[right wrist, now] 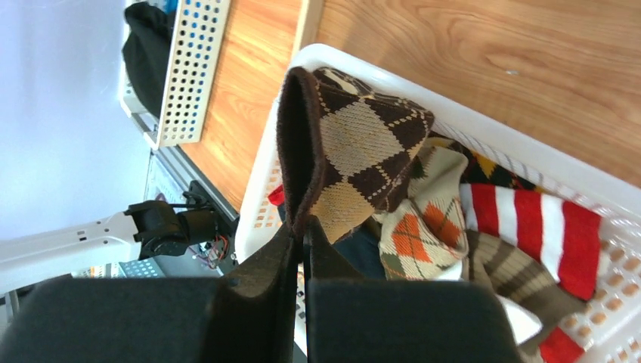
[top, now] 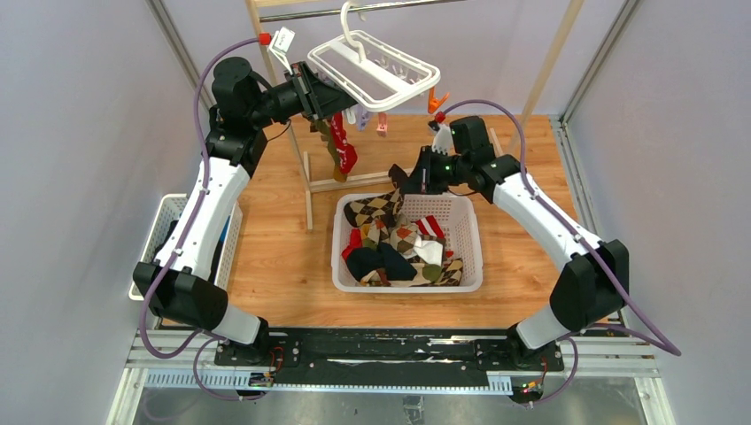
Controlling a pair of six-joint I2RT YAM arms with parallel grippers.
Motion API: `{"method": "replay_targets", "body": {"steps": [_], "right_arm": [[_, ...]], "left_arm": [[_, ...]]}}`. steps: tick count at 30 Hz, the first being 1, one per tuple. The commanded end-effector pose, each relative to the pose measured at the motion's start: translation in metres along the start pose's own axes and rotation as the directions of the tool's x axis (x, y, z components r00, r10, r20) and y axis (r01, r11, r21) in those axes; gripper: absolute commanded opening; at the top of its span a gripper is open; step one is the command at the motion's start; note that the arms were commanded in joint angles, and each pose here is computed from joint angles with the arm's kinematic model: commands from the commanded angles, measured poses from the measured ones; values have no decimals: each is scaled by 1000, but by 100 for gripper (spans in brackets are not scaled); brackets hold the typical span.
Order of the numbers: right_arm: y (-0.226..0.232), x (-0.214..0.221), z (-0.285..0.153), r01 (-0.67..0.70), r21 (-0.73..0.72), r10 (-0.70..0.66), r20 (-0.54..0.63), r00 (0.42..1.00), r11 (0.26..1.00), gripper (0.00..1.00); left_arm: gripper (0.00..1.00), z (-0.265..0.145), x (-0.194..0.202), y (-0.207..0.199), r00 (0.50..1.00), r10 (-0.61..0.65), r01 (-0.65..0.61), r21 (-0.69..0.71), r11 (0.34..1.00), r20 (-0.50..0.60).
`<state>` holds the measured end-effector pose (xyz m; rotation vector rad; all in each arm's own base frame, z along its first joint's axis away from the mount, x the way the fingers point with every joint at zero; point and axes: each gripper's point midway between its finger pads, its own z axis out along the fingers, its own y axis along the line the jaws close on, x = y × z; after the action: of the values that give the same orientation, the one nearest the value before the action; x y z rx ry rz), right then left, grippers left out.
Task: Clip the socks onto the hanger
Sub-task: Adjust the sock at the center of the board.
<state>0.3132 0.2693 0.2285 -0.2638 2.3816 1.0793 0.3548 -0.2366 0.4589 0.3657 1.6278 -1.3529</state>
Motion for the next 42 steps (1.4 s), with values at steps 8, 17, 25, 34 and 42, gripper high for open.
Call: {"method": "replay_targets", "body": {"steps": [8,17,25,34,42], "right_arm": [[117,-44,-34,352,-523,-230,285,930,776,0],[172,-38,-44,459,-731,-373,294,880,506,0],[193,-36,-54,501,-795,-412,353,840,341,0],[208,-63,-51,518,-828,-282,455,845,214,0],[203,-62,-48,475,-841,-266,410,872,261,0]], "left_arm": [[0,-4,11,-12,998,-29,33,58,998,-63],[0,-3,12,-15,997,-42,48,86,995,-69],[0,-3,14,-19,995,-47,57,121,991,-82],[0,-2,19,-15,994,-57,68,121,990,-93],[0,-4,21,-14,994,-48,59,115,992,-96]]}}
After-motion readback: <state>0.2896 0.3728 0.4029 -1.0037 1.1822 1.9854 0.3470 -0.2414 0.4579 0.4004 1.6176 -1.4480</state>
